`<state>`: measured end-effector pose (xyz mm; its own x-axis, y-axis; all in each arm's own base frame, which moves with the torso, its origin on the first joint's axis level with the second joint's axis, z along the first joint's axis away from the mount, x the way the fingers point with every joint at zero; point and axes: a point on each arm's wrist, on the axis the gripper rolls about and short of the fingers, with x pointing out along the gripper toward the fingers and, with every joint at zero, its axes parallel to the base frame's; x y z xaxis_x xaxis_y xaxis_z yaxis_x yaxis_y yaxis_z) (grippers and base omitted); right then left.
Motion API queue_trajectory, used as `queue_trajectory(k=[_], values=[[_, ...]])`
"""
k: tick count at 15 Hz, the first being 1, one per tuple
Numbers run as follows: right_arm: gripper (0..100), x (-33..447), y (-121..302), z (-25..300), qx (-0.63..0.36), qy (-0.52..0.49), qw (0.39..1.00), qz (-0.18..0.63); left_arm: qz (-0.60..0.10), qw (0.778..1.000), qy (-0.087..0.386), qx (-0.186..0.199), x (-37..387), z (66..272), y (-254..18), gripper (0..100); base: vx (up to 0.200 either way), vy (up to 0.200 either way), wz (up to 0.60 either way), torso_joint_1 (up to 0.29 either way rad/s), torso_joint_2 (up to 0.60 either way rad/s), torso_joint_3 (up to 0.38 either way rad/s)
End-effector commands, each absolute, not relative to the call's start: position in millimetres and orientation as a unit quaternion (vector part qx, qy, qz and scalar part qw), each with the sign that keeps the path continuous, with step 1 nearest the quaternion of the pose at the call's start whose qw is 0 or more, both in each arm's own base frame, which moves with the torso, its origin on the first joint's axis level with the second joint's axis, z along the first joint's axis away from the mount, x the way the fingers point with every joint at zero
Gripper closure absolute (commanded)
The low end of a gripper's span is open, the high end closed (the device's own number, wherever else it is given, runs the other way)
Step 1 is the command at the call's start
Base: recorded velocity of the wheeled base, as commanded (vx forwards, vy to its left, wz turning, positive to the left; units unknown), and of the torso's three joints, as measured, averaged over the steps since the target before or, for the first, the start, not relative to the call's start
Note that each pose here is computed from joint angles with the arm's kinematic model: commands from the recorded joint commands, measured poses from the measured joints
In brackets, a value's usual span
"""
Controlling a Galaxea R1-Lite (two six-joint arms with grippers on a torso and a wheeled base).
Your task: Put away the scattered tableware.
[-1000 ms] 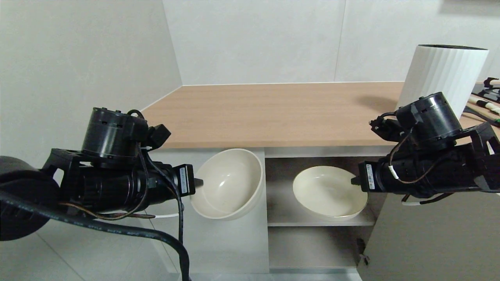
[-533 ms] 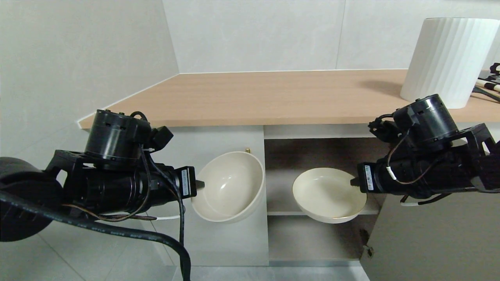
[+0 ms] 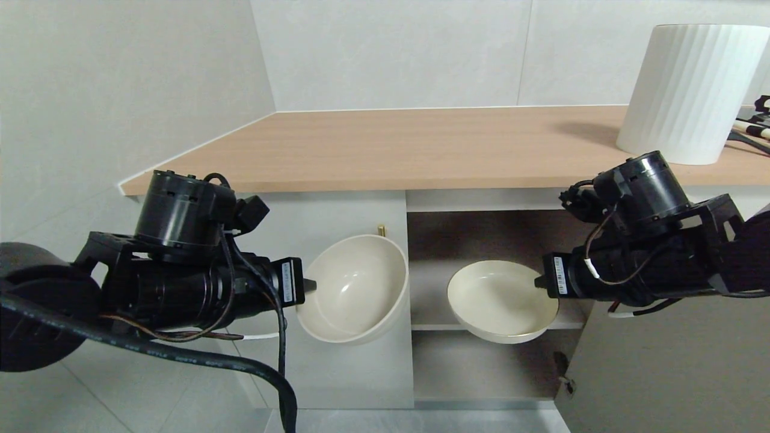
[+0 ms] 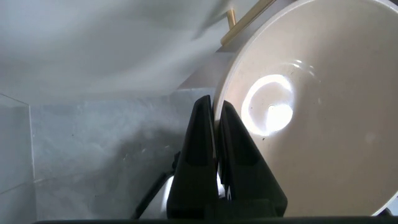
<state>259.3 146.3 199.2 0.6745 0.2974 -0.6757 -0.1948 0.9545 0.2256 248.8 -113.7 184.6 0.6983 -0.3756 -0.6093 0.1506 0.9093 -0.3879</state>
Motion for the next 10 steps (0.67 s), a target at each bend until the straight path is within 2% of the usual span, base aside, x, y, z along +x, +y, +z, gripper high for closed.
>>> queue_trajectory(k=[1,5,9,10], values=[[100,279,158,165,0.051,0.421,0.897,0.124,-0.146,0.906,0.365,-0.154,249,182,-116,100,0.000,0.000,0.00,0.000,0.00,0.000],[100,327,181,95,0.040,0.421,0.902,0.089,-0.144,0.904,0.372,-0.152,252,178,-117,100,0.000,0.000,0.00,0.000,0.00,0.000],[100,367,189,37,0.046,0.386,0.920,0.057,-0.144,0.904,0.373,-0.152,253,177,-118,100,0.000,0.000,0.00,0.000,0.00,0.000],[100,370,188,33,0.047,0.387,0.919,0.053,-0.144,0.904,0.374,-0.151,253,176,-118,100,0.000,0.000,0.00,0.000,0.00,0.000]])
